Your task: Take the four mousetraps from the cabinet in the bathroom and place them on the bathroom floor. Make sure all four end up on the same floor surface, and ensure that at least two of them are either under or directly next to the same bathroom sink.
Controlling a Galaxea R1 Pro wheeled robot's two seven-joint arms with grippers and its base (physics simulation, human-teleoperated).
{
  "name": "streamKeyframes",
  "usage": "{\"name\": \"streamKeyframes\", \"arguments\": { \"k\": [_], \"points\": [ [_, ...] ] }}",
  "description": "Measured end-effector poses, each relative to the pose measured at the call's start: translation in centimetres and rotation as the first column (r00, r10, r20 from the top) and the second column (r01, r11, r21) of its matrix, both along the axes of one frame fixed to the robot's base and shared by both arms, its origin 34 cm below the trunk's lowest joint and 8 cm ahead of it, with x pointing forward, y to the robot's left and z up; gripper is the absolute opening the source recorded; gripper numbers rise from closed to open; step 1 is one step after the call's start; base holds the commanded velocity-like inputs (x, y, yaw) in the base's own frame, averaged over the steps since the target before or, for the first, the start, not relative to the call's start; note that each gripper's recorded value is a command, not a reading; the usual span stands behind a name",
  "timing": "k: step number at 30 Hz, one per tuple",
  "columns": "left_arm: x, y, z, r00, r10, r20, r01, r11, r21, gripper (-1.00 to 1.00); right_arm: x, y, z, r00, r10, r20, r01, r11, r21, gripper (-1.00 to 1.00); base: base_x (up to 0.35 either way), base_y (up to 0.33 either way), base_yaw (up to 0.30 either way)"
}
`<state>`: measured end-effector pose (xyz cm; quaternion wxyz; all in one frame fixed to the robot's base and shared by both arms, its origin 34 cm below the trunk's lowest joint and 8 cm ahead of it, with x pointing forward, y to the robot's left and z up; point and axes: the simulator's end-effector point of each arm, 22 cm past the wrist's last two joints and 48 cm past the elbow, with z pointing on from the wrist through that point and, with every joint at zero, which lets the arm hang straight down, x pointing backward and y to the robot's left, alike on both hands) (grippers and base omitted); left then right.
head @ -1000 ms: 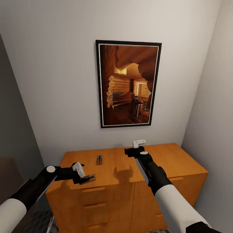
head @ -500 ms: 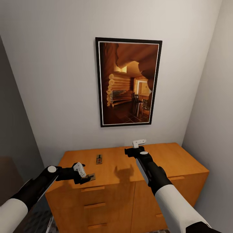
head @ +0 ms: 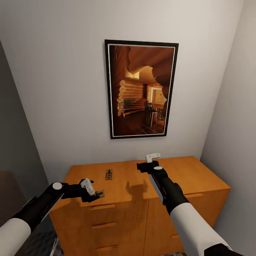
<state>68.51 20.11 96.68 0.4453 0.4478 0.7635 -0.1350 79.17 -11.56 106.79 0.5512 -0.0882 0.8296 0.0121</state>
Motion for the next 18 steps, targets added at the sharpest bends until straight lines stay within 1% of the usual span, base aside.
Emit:
{"name": "streamKeyframes", "arguments": {
  "k": [14,18],
  "points": [
    [-0.06,0.54,-0.21,1.000,0.006,-0.007,-0.006,1.000,0.003,1.00,-0.01,-0.04,-0.09,1.000,-0.001,-0.002,0.001,1.000,0.001,1.00,0.000,0.000,0.000],
    [-0.24,0.61,-0.86,1.000,0.012,-0.025,-0.012,1.000,0.001,1.00,0.00,-0.11,-0.11,1.000,-0.003,-0.002,0.003,1.000,0.001,1.00,0.000,0.000,0.000]
  ]
}}
